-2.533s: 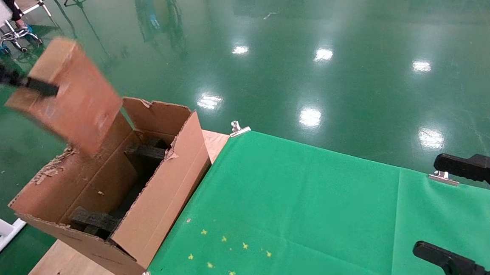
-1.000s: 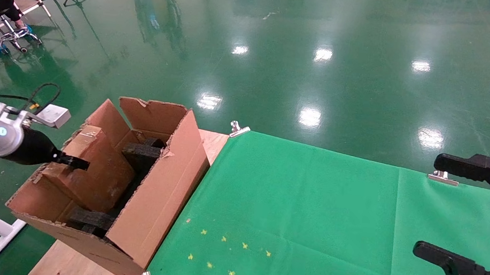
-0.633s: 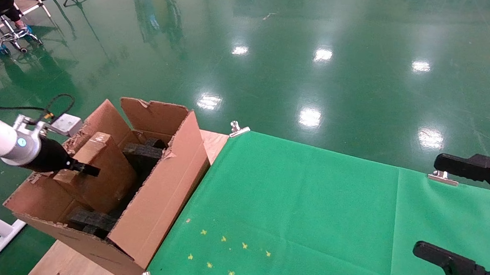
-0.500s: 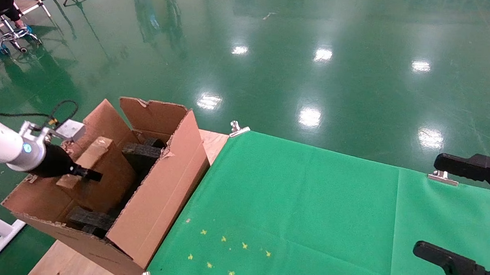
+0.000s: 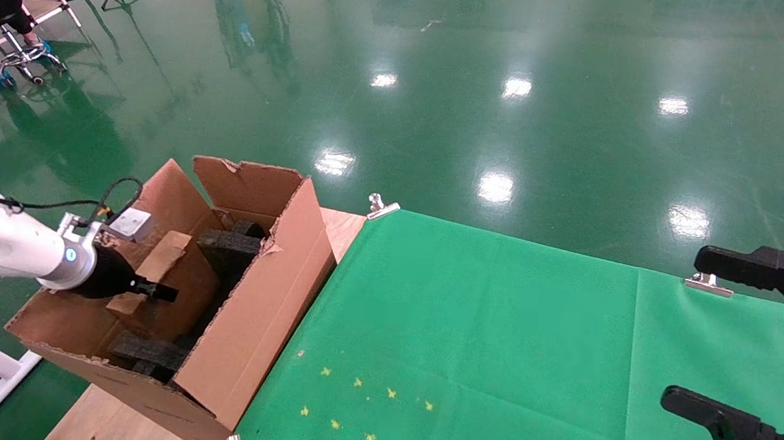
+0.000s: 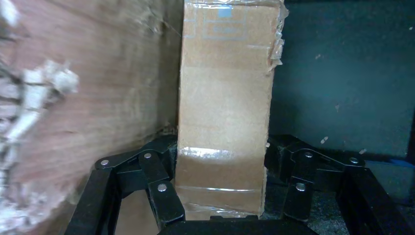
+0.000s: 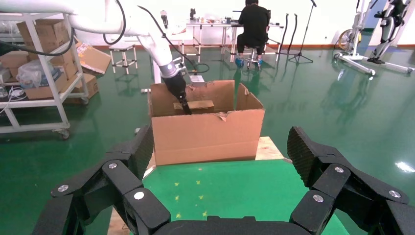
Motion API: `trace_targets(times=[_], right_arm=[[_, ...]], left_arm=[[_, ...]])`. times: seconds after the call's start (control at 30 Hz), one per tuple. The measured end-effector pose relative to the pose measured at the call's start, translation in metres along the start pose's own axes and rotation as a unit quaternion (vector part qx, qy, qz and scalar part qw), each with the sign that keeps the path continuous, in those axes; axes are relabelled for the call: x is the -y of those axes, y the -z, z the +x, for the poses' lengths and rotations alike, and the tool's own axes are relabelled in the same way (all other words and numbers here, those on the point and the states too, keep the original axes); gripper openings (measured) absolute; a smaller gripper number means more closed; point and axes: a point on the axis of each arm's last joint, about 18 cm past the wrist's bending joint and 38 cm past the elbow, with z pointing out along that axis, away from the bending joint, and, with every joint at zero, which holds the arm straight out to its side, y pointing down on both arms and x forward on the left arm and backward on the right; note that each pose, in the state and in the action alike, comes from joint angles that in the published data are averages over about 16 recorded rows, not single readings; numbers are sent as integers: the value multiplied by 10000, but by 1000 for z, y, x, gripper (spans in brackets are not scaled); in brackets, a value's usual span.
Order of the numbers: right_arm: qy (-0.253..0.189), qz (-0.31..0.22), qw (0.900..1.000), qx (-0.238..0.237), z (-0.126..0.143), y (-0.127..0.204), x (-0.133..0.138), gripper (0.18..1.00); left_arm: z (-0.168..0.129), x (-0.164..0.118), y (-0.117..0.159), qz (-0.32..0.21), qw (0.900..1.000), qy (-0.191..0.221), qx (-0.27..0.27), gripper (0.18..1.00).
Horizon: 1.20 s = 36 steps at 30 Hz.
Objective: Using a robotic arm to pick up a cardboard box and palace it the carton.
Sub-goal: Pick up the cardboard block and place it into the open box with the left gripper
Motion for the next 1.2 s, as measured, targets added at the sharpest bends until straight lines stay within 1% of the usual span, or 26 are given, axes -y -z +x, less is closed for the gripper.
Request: trace_targets(times=[0.4, 0.6, 0.8, 1.0, 1.13, 1.2], right_arm=[[-1, 0, 10000, -2, 0, 0, 0, 1001], [-1, 0, 10000, -2, 0, 0, 0, 1001], [-1, 1, 10000, -2, 0, 0, 0, 1001], [-1, 1, 10000, -2, 0, 0, 0, 1001], [-1, 1, 10000, -2, 0, 0, 0, 1001], [-1, 1, 10000, -2, 0, 0, 0, 1001]], left_arm=[[5, -5, -6, -49, 10000, 32, 6, 278], [3, -2, -4, -30, 10000, 13, 14, 306], [0, 4, 1, 20, 10000, -13, 34, 369], [-4, 11, 8, 89, 9999, -41, 46, 466], [-6, 18, 14, 161, 9999, -35, 21, 561], [-6, 23, 19, 211, 9998, -21, -13, 597]])
